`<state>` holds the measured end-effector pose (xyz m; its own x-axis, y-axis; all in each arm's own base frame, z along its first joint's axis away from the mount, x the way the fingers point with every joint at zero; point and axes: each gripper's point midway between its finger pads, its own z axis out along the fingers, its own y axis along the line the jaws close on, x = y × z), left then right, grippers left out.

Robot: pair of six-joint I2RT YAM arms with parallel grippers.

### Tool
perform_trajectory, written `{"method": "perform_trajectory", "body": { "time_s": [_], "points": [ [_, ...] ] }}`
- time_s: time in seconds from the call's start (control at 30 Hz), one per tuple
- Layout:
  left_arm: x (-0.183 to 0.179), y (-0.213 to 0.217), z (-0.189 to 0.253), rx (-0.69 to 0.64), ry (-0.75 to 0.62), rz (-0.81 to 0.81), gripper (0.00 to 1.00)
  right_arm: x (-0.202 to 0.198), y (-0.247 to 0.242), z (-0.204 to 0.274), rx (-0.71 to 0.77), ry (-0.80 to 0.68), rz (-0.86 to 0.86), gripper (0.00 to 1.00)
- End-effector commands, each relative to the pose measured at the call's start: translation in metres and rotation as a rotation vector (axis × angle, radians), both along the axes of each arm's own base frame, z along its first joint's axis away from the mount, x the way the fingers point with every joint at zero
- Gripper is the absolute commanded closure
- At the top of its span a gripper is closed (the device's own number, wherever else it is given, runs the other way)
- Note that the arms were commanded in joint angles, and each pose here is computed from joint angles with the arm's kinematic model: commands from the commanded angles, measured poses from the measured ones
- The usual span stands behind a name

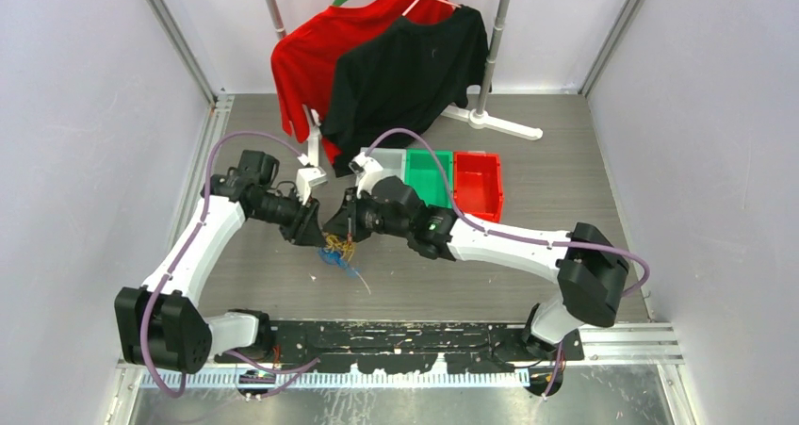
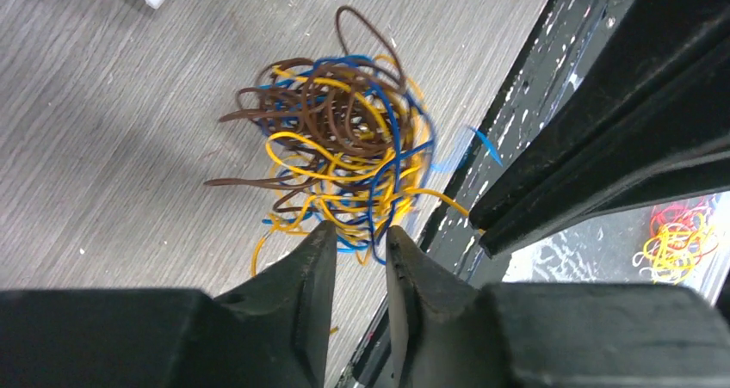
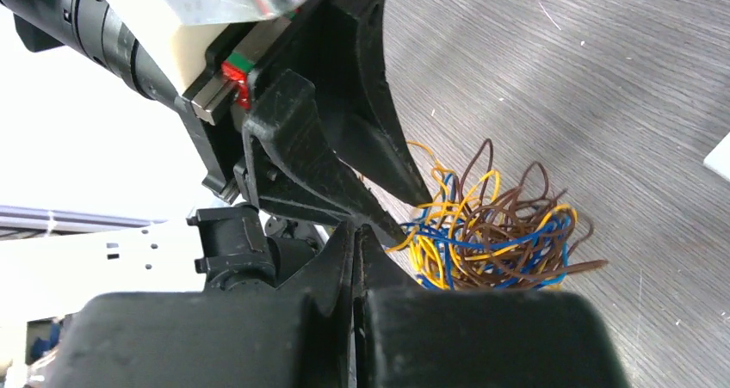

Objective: Untangle the cables

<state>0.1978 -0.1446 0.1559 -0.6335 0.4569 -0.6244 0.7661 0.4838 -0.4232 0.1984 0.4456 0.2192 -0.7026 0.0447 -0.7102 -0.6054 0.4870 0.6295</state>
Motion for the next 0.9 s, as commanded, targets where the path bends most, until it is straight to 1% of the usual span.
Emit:
{"method": "perform_trajectory", "body": {
  "time_s": [0.0,0.13,0.2,0.3,0.37,0.4,0.43,0.47,0.53,0.57,0.63,0.73,0.87],
  "points": [
    [0.005,-0.003,0.009,-0.019,-0.065,-0.001,0.78,0.001,0.0,0.049,0.227,0.016,-0.019,0.99],
    [0.012,0.002,0.008,0.012,-0.105,0.019,0.94,0.002,-0.006,0.042,0.249,0.058,-0.04,0.99],
    [0.021,0.008,0.005,0.054,-0.146,0.05,0.99,0.003,-0.012,0.037,0.245,0.07,-0.051,0.99],
    [0.037,0.023,-0.002,0.141,-0.225,0.107,1.0,0.003,-0.024,0.032,0.245,0.086,-0.074,0.99],
    [0.038,0.026,-0.002,0.157,-0.251,0.114,1.0,0.004,-0.032,0.033,0.257,0.092,-0.091,0.99],
    [0.036,0.024,0.0,0.143,-0.255,0.107,1.0,0.005,-0.035,0.035,0.266,0.095,-0.098,0.99],
    [0.032,0.02,0.003,0.115,-0.251,0.089,0.98,0.005,-0.036,0.038,0.278,0.096,-0.099,0.99],
    [0.024,0.013,0.007,0.074,-0.241,0.058,0.93,0.004,-0.037,0.043,0.292,0.094,-0.095,0.99],
    [0.007,-0.001,0.016,-0.025,-0.211,-0.002,0.77,0.003,-0.034,0.053,0.312,0.091,-0.079,0.99],
    [0.0,-0.007,0.021,-0.074,-0.192,-0.021,0.68,0.003,-0.031,0.06,0.324,0.089,-0.068,0.99],
    [-0.006,-0.017,0.028,-0.145,-0.151,-0.021,0.54,0.001,-0.027,0.073,0.353,0.087,-0.045,0.99],
    [-0.008,-0.022,0.036,-0.195,-0.126,0.0,0.47,-0.001,-0.021,0.094,0.397,0.087,-0.014,0.99],
    [-0.014,-0.024,0.042,-0.22,-0.124,0.017,0.46,-0.004,-0.017,0.115,0.453,0.094,0.013,0.99]
  ]
}}
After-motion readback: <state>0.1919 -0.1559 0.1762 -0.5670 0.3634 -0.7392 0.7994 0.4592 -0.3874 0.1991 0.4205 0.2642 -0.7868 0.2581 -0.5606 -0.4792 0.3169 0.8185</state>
